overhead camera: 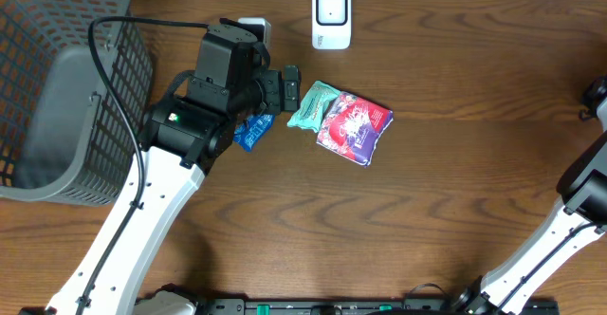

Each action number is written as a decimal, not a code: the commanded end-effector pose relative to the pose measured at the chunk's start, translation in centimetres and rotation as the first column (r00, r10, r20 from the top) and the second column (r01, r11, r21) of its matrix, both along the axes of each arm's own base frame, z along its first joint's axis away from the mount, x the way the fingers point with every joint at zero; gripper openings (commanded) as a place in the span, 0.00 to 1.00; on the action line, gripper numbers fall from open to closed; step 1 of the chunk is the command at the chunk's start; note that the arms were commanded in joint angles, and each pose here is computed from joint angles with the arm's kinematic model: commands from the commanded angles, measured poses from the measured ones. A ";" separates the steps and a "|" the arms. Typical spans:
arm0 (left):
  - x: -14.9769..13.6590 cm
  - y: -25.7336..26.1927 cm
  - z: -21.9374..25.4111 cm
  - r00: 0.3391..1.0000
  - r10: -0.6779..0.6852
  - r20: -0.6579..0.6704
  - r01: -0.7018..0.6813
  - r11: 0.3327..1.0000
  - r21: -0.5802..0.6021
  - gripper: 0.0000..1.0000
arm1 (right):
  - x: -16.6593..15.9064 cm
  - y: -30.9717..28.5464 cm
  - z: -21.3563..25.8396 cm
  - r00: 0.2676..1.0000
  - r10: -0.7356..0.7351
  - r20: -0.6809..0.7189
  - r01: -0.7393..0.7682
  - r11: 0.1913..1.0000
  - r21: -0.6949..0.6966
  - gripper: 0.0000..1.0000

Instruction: Scan the item barcode

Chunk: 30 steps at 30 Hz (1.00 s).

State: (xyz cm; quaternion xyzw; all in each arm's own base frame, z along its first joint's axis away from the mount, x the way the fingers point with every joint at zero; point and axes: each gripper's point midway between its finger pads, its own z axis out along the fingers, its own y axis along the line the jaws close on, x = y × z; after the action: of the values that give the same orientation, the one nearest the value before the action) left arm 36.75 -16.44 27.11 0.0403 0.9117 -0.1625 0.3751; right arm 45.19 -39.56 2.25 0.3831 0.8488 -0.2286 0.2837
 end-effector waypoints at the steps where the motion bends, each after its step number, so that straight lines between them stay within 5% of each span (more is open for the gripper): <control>1: 0.3 0.2 0.7 1.000 0.016 0.015 -0.016 1.000 -0.001 0.98 | -0.1 -0.2 0.0 1.000 -0.023 0.011 0.023 1.000 0.013 0.52; 4: 0.3 0.2 0.7 1.000 0.016 0.015 -0.016 1.000 -0.001 0.98 | 0.0 0.3 1.1 1.000 -0.012 0.016 0.012 1.000 0.017 0.64; 13: 0.3 0.2 0.7 1.000 0.016 0.015 -0.016 1.000 -0.001 0.98 | 2.3 2.8 13.7 0.978 0.066 0.197 -0.051 0.995 -0.084 0.73; 19: 0.3 0.2 0.7 1.000 0.016 0.015 -0.016 1.000 -0.001 0.98 | 4.3 10.0 20.2 0.902 0.245 0.356 -0.268 0.963 0.016 0.78; 23: 0.3 0.2 0.7 1.000 0.016 0.015 -0.016 1.000 -0.001 0.98 | 4.6 19.9 20.1 0.787 0.418 0.455 -0.569 0.776 0.272 0.99; 27: 0.3 0.2 0.7 1.000 0.016 0.015 -0.016 1.000 -0.001 0.98 | 3.4 29.8 18.0 0.706 0.473 0.528 -0.709 0.477 0.520 0.99; 30: 0.3 0.2 0.7 1.000 0.016 0.015 -0.016 1.000 -0.001 0.98 | 1.9 35.1 14.6 0.740 0.508 0.441 -0.650 0.375 0.661 0.97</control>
State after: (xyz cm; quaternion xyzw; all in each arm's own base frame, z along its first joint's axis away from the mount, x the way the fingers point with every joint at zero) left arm 36.75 -16.44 27.11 0.0401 0.9118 -0.1625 0.3751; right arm 47.36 -11.48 18.67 0.1993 0.9161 0.2035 0.2821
